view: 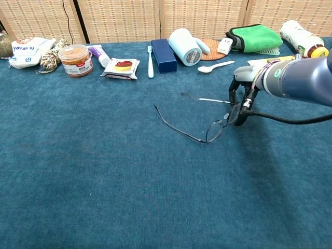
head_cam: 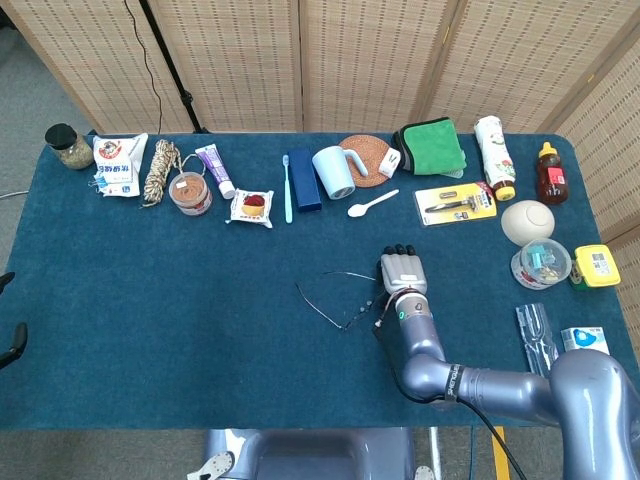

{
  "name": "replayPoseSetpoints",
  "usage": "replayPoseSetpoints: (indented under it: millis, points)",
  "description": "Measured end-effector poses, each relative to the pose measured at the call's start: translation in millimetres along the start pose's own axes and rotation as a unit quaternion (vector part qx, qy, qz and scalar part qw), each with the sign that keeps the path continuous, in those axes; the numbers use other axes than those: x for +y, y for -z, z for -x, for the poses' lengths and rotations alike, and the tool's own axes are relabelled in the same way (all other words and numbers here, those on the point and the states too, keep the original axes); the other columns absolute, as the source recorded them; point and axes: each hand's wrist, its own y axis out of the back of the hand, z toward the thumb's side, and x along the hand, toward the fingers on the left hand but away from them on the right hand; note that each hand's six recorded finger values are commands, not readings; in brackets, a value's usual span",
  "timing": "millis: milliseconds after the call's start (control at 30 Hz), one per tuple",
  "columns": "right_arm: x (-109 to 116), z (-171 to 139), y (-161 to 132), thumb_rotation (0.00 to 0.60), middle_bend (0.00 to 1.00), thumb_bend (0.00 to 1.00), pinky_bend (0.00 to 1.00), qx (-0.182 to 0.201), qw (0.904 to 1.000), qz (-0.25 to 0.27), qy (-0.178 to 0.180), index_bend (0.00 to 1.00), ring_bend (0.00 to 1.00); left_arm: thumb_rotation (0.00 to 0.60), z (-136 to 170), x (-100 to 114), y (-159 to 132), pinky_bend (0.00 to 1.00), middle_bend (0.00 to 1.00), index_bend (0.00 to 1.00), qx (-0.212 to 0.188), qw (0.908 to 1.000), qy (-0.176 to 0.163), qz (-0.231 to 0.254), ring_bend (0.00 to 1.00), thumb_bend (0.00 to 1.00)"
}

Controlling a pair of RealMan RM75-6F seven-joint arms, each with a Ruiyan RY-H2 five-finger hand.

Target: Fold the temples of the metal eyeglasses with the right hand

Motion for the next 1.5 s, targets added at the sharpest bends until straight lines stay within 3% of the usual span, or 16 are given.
replayPoseSetpoints:
  millis: [233,667,1500]
  points:
    - [-2,0,0,0.6,0.13,0.14,0.0,-0.001,1.0,-0.003,-0.002,0.51,0.0,0.56,0,-1,0,0.0,0.0,0.13,0.0,1.0,0.002,-0.001,0.01,0.45]
    - [2,-11,-5,0.6,0.04,0.14,0.0,-0.009,0.9994,-0.029,-0.018,0.29,0.0,0.56,-1,-1,-1,0.0,0.0,0.13,-0.003,1.0,0.002,0.004,0.01,0.45]
    - [-12,-26,-20,0.6,0.06,0.14,0.0,-0.001,0.9996,-0.018,0.023,0.36,0.0,0.561,3,-1,8,0.0,0.0,0.13,0.005,0.9999,0.005,0.009,0.01,0.46]
